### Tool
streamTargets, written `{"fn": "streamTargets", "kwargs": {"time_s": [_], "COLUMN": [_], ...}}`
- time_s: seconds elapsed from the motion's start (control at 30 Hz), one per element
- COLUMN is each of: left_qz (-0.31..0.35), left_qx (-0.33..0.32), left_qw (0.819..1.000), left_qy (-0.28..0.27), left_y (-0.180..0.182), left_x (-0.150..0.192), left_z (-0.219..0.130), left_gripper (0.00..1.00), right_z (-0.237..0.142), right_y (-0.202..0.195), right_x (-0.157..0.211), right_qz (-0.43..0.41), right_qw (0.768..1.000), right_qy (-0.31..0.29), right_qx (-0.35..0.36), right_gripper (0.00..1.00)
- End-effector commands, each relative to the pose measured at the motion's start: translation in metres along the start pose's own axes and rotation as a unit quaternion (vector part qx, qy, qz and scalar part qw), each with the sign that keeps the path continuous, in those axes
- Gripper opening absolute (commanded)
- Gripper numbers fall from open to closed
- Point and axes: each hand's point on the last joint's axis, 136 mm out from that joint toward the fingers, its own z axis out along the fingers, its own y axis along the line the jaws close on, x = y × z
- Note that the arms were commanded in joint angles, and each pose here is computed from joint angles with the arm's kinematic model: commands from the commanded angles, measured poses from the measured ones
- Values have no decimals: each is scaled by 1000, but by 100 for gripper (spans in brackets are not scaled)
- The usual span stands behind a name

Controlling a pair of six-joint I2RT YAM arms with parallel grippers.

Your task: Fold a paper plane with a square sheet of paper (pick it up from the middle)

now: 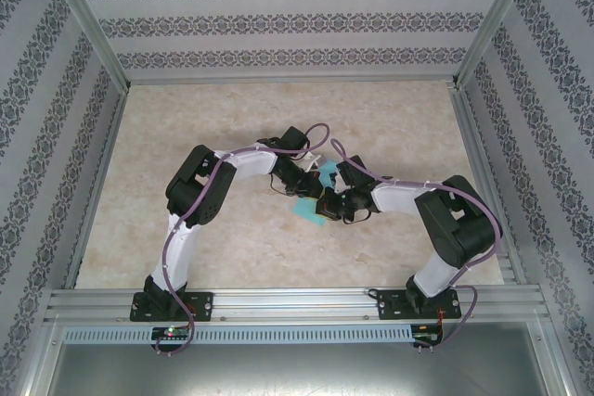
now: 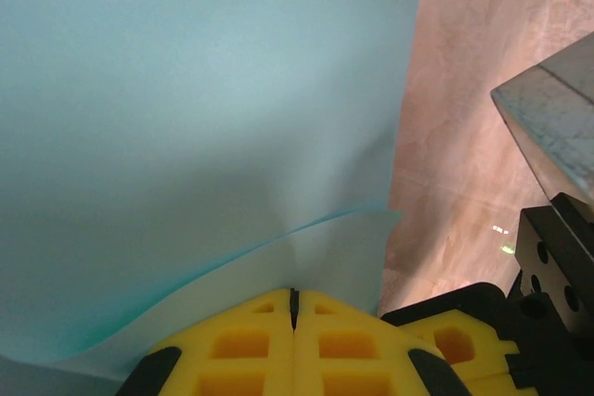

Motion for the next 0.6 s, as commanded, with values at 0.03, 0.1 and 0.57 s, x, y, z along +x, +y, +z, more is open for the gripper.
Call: {"fn": "streamTargets", "kwargs": {"time_s": [0.03, 0.1, 0.57], "left_qz": [-36, -36, -39], "left_qx": [-77, -78, -87], "left_qw": [996, 996, 995], "left_qy": [33, 33, 37], "left_y": [59, 59, 67], "left_x": [21, 21, 19], "left_z": [20, 20, 19], "left_gripper": [2, 2, 2], "right_z": [10, 9, 4], "right_y": [-14, -16, -24], "right_x": [23, 27, 50], "right_qz": [9, 8, -14], "right_qw": [999, 999, 996], "right_qy": [30, 32, 51], "right_qx": [21, 27, 67], "right_gripper": [0, 0, 0]}}
